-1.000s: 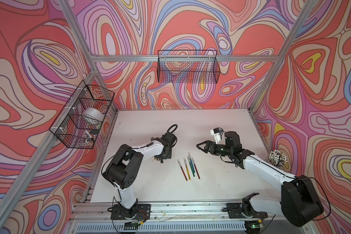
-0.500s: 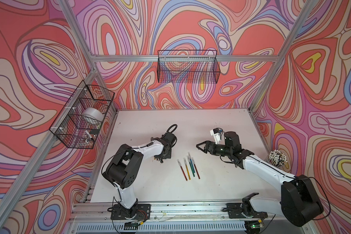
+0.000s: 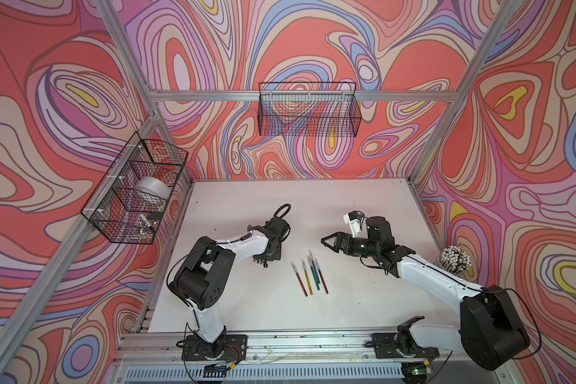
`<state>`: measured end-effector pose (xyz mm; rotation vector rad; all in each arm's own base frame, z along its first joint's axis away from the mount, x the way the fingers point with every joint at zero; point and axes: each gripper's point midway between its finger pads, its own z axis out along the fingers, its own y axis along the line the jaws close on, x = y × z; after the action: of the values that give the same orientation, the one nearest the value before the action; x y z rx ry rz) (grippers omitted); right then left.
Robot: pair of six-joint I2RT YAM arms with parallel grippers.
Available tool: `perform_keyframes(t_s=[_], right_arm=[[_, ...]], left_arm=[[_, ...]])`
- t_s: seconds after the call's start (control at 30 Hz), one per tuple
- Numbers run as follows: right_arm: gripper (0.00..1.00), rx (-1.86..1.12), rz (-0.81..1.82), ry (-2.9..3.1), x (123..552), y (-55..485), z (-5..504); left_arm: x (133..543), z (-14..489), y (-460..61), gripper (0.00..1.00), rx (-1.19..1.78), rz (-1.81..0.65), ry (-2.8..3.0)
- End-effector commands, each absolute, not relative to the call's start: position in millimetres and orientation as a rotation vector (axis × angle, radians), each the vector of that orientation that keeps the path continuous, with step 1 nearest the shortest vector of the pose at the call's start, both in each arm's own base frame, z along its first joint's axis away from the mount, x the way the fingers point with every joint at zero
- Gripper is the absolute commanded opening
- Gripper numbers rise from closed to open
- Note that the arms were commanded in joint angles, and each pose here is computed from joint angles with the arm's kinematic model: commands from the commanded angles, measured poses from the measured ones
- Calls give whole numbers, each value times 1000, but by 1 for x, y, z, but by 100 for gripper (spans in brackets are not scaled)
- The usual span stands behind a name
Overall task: Remove protective caps from carving knives
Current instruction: Place the carving knife at the center of the board.
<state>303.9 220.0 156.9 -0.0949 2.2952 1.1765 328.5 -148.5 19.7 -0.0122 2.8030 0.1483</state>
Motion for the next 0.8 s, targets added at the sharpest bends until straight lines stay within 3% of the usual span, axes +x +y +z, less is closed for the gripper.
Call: perform_keyframes(t_s=[0.0, 0.77], right_arm=[[95, -100, 1159, 2304, 304, 220, 151], [95, -97, 1150, 2312, 307, 221, 152]], left_arm=[[322, 12, -142, 15, -30, 184, 2832], [313, 4, -140, 23, -28, 181, 2866]])
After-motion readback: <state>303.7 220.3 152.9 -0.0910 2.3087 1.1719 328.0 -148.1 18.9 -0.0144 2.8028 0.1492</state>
